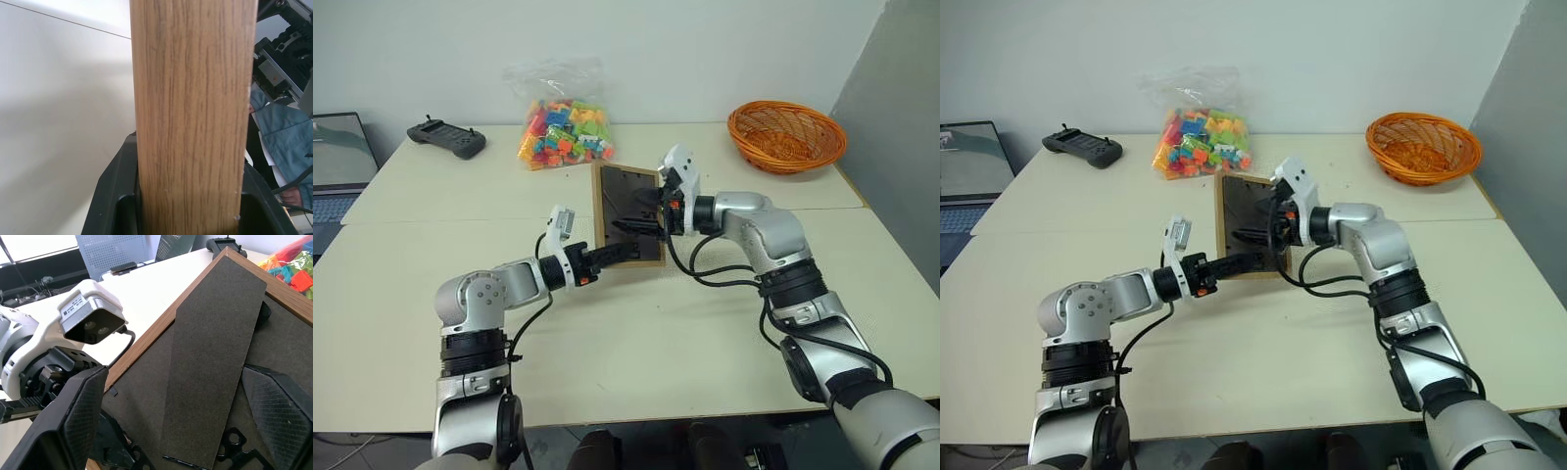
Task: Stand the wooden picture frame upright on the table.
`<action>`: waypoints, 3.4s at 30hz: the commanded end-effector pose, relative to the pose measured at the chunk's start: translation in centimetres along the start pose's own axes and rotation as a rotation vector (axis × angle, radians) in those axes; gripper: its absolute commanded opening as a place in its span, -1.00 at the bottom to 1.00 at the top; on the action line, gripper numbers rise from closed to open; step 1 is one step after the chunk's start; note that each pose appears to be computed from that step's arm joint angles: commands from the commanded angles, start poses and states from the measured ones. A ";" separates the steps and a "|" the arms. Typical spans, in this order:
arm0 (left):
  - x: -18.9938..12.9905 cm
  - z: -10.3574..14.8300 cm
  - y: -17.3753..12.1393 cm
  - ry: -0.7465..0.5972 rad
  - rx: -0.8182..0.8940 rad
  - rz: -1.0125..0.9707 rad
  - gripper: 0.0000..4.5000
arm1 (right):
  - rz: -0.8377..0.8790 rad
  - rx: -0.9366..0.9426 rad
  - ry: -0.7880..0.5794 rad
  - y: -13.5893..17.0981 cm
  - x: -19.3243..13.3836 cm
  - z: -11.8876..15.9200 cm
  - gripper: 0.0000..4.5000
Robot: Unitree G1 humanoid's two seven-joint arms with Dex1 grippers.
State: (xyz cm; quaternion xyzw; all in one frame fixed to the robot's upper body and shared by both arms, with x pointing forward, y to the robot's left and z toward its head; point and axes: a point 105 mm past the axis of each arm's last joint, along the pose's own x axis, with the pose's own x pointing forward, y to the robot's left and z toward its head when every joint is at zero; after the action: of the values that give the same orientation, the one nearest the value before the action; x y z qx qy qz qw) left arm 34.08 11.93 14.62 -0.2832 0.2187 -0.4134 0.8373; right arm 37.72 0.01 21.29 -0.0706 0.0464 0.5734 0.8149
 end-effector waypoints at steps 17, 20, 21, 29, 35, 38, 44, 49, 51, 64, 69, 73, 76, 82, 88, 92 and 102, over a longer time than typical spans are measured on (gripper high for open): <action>-2.0 1.5 -2.3 -0.070 0.005 -0.062 -0.44 | -0.049 -0.059 -0.025 -0.8 -8.3 0.1 0.99; -2.9 0.9 -3.0 -0.029 -0.047 -0.100 -0.44 | -0.146 -0.294 0.037 -2.2 -10.5 -0.7 0.99; -3.2 0.8 -3.5 -0.015 -0.077 -0.128 -0.44 | -0.187 -0.421 0.057 -2.7 -11.0 -0.9 0.99; -4.0 -0.1 -6.3 0.011 -0.273 -0.327 -0.44 | -0.313 -1.358 0.045 -3.5 -9.9 -1.7 0.99; -3.3 -1.7 -7.8 -0.001 -0.330 -0.341 -0.44 | -0.259 -1.674 -0.103 -1.6 -7.1 -1.0 0.99; -3.1 -2.4 -7.9 0.005 -0.325 -0.312 -0.44 | -0.254 -1.779 -0.172 -1.0 -6.2 -0.5 0.99; -3.2 -2.8 -8.4 -0.011 -0.323 -0.330 -0.44 | -0.245 -1.816 -0.267 -0.3 -5.3 -0.4 0.91; -3.5 -3.4 -8.5 -0.004 -0.320 -0.330 -0.44 | -0.246 -1.843 -0.346 0.3 -5.8 0.4 0.45; -3.5 -3.6 -8.7 0.001 -0.319 -0.341 -0.44 | -0.244 -1.854 -0.361 0.4 -5.7 0.5 0.22; -3.5 -2.8 -6.9 -0.014 -0.334 -0.234 0.11 | -0.211 -1.867 -0.375 0.5 -6.5 0.5 -0.42; -4.7 1.2 -5.3 -0.132 -0.306 -0.165 0.58 | -0.202 -1.785 -0.304 -0.4 -7.3 -0.6 -0.42; -7.0 4.5 -5.1 -0.225 -0.165 -0.063 0.97 | -0.323 -1.520 -0.236 -2.5 -7.6 -0.6 -0.42; -7.9 4.6 -4.3 -0.178 0.132 0.157 1.00 | -0.396 -1.099 -0.142 -5.0 -7.0 -1.2 -0.42; -7.3 2.6 -3.6 -0.094 0.639 0.337 1.00 | -0.184 -0.289 -0.157 -5.5 -5.3 -1.3 -0.42; -6.1 1.2 -4.5 -0.160 0.731 0.252 1.00 | -0.026 0.042 -0.051 -4.2 -3.0 -3.8 -0.42; -5.9 0.4 -4.4 -0.156 0.761 0.243 1.00 | 0.073 0.114 0.009 -2.8 -2.1 -5.8 -0.42; -5.7 -1.5 -3.1 -0.111 0.734 0.242 1.00 | 0.104 0.142 0.083 -2.2 -1.5 -8.8 -0.42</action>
State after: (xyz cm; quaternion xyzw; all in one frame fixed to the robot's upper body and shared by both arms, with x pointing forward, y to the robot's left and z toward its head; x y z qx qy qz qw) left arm 28.36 15.03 15.40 0.0318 0.0641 -0.3364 0.9390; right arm 39.04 -3.79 11.34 -0.0177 0.1552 0.5957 0.7878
